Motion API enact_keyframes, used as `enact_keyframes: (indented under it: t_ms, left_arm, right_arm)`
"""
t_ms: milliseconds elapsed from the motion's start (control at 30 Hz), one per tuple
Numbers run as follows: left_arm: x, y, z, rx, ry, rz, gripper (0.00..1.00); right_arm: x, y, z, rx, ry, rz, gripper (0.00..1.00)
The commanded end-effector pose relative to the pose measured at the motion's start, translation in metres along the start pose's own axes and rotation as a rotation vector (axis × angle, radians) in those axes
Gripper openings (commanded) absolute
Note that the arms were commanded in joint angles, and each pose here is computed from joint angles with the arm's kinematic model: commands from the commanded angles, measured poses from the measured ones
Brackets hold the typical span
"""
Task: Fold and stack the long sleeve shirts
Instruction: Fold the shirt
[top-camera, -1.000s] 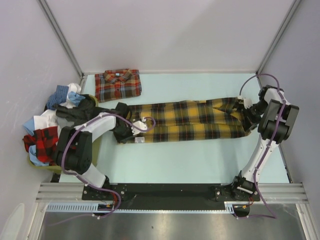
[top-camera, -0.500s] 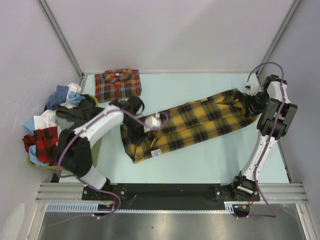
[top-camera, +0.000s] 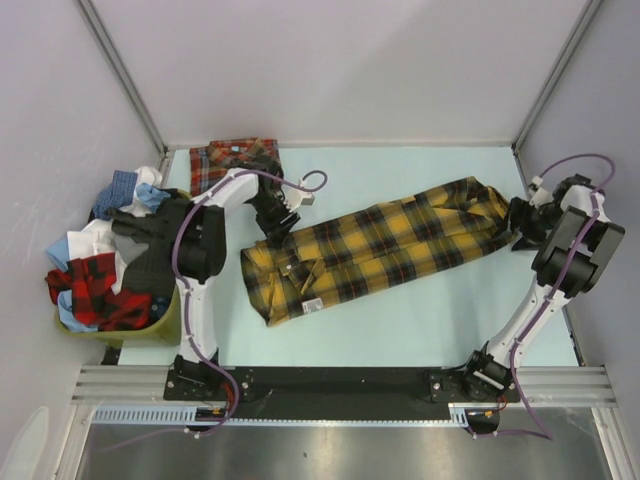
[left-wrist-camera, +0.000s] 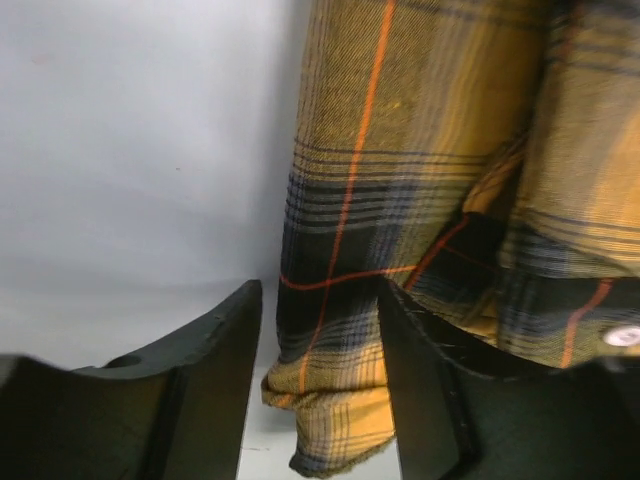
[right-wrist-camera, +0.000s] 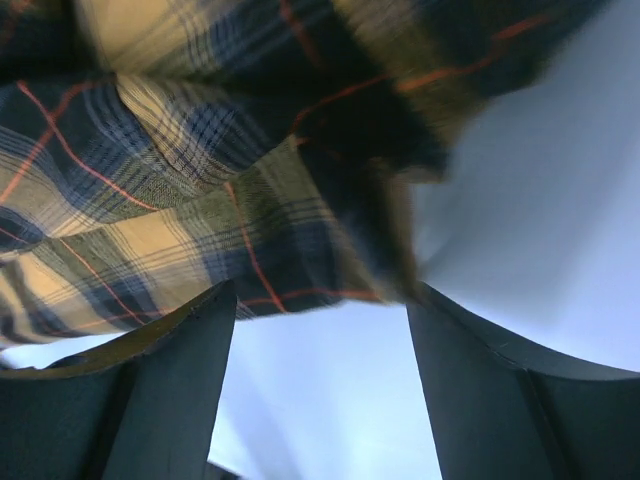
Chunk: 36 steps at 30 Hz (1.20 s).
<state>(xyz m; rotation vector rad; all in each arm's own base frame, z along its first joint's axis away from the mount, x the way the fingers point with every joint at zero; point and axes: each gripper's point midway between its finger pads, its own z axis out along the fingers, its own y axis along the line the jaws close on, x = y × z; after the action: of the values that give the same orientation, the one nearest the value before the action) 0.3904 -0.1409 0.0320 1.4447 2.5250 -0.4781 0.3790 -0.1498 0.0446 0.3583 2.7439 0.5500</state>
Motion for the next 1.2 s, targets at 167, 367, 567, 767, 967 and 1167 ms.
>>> enact_keyframes:
  t_ms: [167,367,567,767,967,1167]
  left_arm:
    - [0.048,-0.025,-0.007,0.069,0.094,0.003,0.07]
    - [0.094,-0.091,-0.007,0.203,0.131,-0.037,0.00]
    - [0.132,-0.155,0.001,0.330,0.201,-0.058,0.00]
    - [0.139,-0.186,0.007,0.391,0.220,-0.125,0.00]
    - [0.128,-0.209,0.017,0.467,0.201,-0.158,0.00]
    - [0.101,-0.212,0.024,0.558,0.168,-0.236,0.00]
  right_arm:
    - [0.008,0.028,0.065,-0.064,0.024,0.062,0.49]
    - [-0.030,0.056,0.090,-0.152,-0.023,-0.014,0.25]
    - [-0.068,0.091,0.130,-0.192,-0.028,-0.194,0.00]
    - [-0.097,0.155,0.154,-0.257,-0.059,-0.297,0.00]
    - [-0.129,0.184,0.178,-0.238,-0.140,-0.305,0.00]
    - [-0.167,0.205,0.193,-0.238,-0.288,-0.289,0.00]
